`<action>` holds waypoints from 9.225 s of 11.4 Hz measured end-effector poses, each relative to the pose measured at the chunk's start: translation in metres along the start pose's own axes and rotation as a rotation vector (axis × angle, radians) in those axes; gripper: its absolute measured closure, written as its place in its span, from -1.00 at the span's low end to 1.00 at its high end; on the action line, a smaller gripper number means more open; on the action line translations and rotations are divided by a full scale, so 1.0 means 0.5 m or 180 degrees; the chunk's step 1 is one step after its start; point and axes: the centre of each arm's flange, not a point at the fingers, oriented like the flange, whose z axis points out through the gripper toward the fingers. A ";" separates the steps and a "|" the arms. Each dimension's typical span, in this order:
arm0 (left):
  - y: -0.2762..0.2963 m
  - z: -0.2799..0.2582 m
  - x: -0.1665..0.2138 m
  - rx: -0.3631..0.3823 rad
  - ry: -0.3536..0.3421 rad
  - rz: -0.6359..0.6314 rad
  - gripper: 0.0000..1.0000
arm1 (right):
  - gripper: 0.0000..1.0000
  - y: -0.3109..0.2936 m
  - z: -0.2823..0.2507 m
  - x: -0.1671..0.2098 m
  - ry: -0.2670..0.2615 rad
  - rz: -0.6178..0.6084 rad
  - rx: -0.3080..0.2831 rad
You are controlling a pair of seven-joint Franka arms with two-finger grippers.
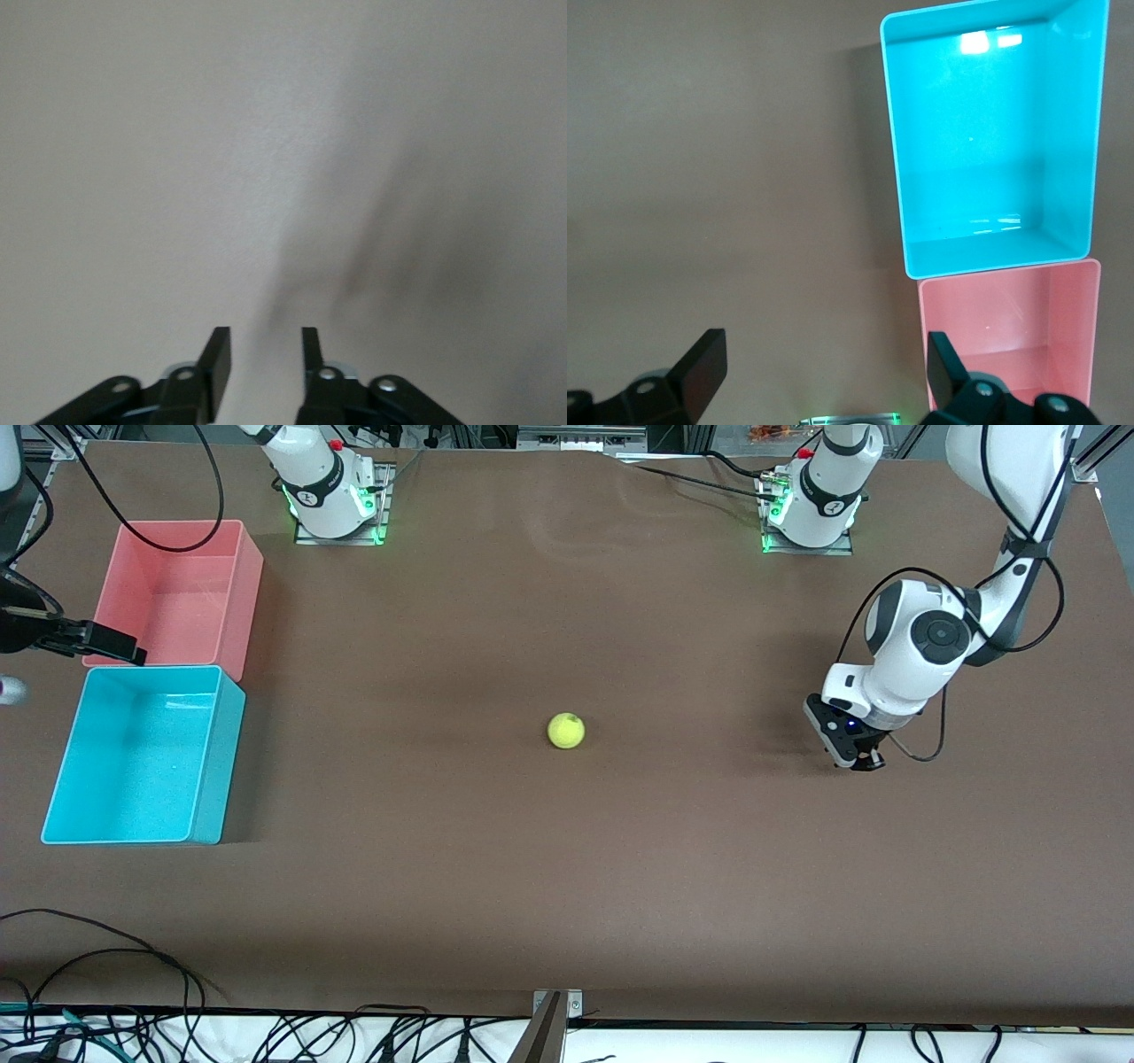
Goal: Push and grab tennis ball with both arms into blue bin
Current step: 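Push the tennis ball with the left gripper toward the bins, then reach the right gripper toward the ball while the left gripper withdraws, then close the right gripper around the tennis ball, then carry the ball with the right gripper over the cyan bin, then lower the ball into the cyan bin and open the right gripper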
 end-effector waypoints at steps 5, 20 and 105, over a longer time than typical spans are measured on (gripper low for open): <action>-0.014 -0.135 -0.017 0.0025 -0.0131 -0.0047 -0.96 | -1.00 -0.103 0.034 0.007 -0.0092 0.0053 -0.0058; -0.112 -0.639 0.011 -0.0052 -0.0372 -0.0904 -1.00 | -1.00 -0.213 0.368 0.028 0.0273 0.0109 -0.0029; -0.045 -0.785 -0.007 -0.0471 -0.0554 -0.3245 -1.00 | -0.30 0.463 0.668 0.084 -0.0335 -0.0787 -0.0041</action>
